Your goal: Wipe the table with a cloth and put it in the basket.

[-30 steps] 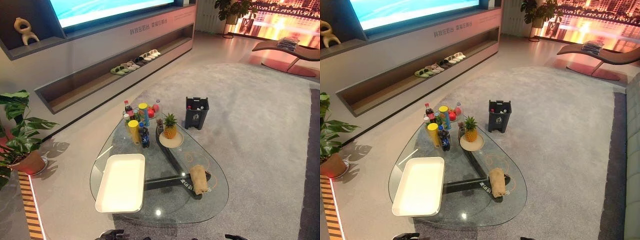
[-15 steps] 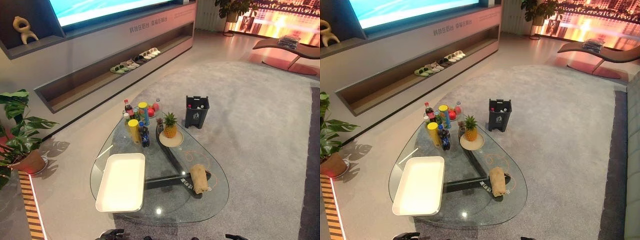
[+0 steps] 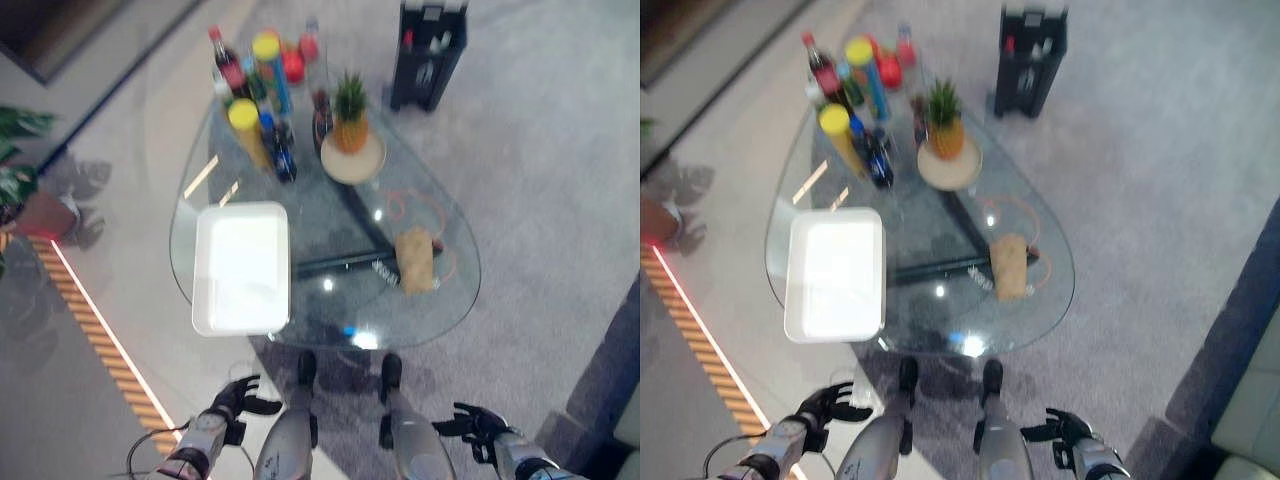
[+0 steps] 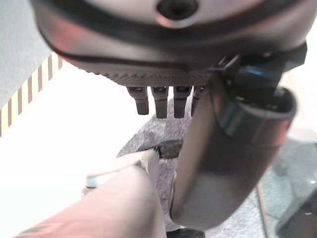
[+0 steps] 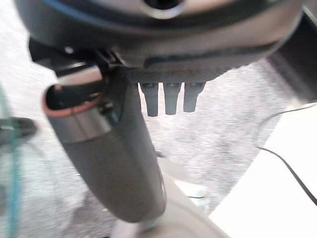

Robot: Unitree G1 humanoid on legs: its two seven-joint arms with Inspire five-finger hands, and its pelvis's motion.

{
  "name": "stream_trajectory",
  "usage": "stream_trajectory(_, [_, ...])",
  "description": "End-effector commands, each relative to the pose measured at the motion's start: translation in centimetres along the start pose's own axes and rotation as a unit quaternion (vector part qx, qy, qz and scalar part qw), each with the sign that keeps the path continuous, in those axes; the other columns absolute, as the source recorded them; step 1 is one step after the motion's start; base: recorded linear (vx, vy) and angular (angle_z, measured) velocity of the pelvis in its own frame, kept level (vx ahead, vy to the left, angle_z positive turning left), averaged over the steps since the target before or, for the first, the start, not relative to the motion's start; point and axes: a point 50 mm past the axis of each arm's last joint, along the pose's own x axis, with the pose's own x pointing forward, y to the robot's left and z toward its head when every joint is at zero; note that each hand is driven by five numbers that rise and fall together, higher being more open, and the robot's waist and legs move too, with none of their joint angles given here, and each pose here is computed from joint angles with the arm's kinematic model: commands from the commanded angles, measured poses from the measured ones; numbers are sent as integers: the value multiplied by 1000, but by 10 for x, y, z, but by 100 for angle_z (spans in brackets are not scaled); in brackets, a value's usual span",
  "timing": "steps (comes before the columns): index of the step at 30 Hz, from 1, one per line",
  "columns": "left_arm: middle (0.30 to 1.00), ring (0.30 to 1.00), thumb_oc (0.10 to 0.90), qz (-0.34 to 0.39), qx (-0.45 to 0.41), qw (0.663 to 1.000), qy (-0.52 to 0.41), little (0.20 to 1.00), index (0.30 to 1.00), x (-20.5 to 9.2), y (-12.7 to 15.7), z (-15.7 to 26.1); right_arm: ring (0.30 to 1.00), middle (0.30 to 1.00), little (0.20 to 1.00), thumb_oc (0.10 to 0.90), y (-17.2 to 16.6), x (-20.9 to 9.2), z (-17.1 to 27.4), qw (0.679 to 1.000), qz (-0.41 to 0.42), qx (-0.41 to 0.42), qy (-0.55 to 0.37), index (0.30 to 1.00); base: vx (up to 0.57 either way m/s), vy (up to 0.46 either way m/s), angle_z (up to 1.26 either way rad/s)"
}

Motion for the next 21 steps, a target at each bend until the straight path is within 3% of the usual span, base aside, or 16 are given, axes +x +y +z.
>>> stream_trajectory(1, [900, 900, 800, 35, -17, 999, -5, 900, 900, 0, 15, 2, 900, 900, 900, 800, 2, -1, -16, 1000, -2, 4, 26, 900, -110, -13, -1])
stream_trajectory(11, [900, 900, 800, 39, -51, 994, -93, 900, 900, 3, 16, 50, 900, 900, 900, 800, -5, 0, 30, 997, -29, 23, -62, 900, -108, -47, 4])
stream_trajectory(21, [900, 900, 800, 45, -51, 993, -93, 900, 900, 2, 23, 49, 900, 900, 900, 800, -14, -3, 55, 990, -70, 26, -117, 900, -17, -26, 8])
